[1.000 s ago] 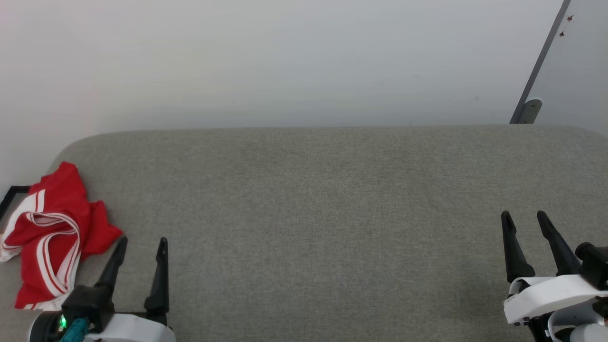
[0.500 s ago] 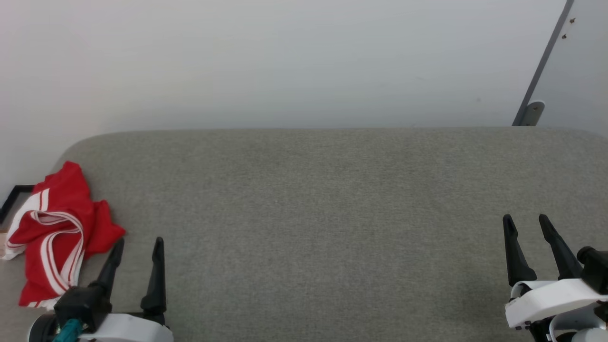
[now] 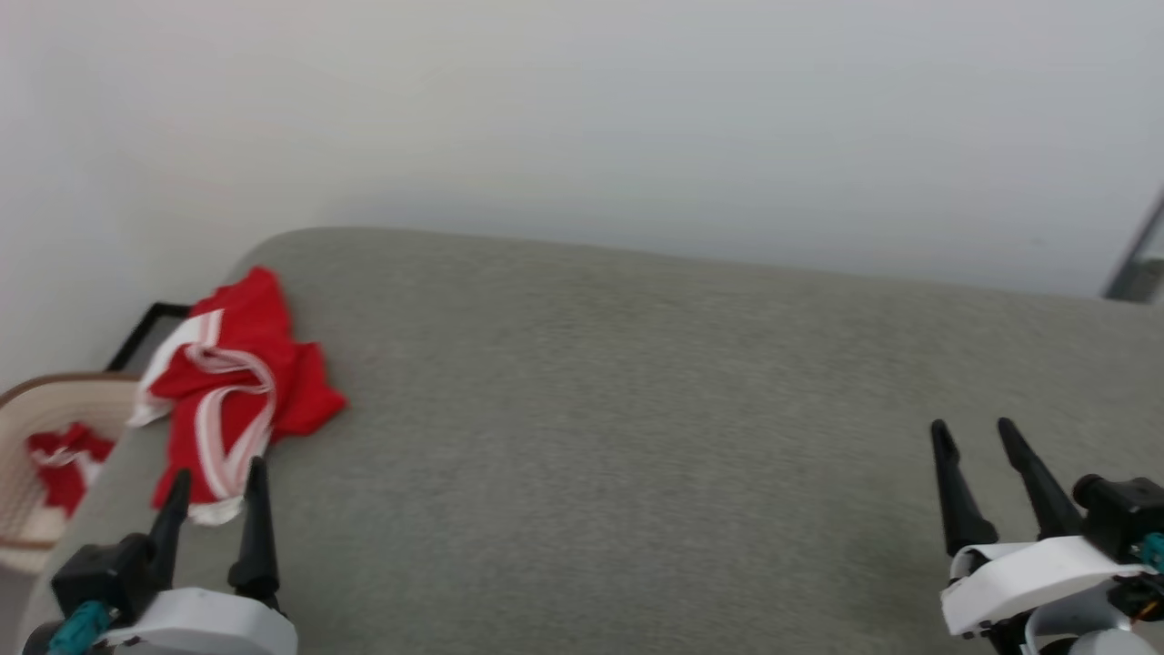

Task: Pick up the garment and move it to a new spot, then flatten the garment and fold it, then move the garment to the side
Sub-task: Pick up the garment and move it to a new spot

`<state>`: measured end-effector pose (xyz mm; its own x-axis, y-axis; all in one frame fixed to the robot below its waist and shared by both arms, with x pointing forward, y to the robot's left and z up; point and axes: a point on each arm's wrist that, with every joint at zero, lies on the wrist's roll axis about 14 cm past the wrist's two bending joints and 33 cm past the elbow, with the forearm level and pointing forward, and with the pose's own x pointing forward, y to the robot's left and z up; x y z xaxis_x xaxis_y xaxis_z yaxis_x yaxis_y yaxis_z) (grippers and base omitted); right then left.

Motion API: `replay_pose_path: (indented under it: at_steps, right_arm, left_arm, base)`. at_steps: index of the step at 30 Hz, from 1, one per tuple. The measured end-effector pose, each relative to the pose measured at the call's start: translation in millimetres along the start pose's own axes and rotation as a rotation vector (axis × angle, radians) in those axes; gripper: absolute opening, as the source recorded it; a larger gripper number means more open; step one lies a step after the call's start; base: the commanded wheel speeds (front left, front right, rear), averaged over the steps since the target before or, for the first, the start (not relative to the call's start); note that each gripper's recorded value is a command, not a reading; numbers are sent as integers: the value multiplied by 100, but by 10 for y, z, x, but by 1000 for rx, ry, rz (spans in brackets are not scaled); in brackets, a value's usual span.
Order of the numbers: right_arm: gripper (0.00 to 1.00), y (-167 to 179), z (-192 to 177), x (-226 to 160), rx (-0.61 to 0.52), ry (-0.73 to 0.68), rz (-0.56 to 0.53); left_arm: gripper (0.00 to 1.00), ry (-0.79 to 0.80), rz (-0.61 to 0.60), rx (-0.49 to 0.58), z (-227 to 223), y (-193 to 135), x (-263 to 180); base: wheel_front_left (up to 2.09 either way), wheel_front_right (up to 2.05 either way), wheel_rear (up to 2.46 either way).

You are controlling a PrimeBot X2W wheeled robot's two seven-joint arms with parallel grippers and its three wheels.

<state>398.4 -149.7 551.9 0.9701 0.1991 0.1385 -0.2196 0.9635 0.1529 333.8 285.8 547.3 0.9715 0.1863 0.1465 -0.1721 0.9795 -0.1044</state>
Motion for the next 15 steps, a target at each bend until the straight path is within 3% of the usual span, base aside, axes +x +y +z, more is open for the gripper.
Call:
replay_pose_path:
  at_steps: [7,15]
  right_arm:
    - [100,627,-109,259,20,31,180]
    - [100,1123,-189,401,26,51,314]
  left_arm:
    - [100,-21,187,-27,120,555,-356]
    - [100,-36,296,-42,206,872,-692]
  base:
    - [0,0,0]
    - [0,0,0]
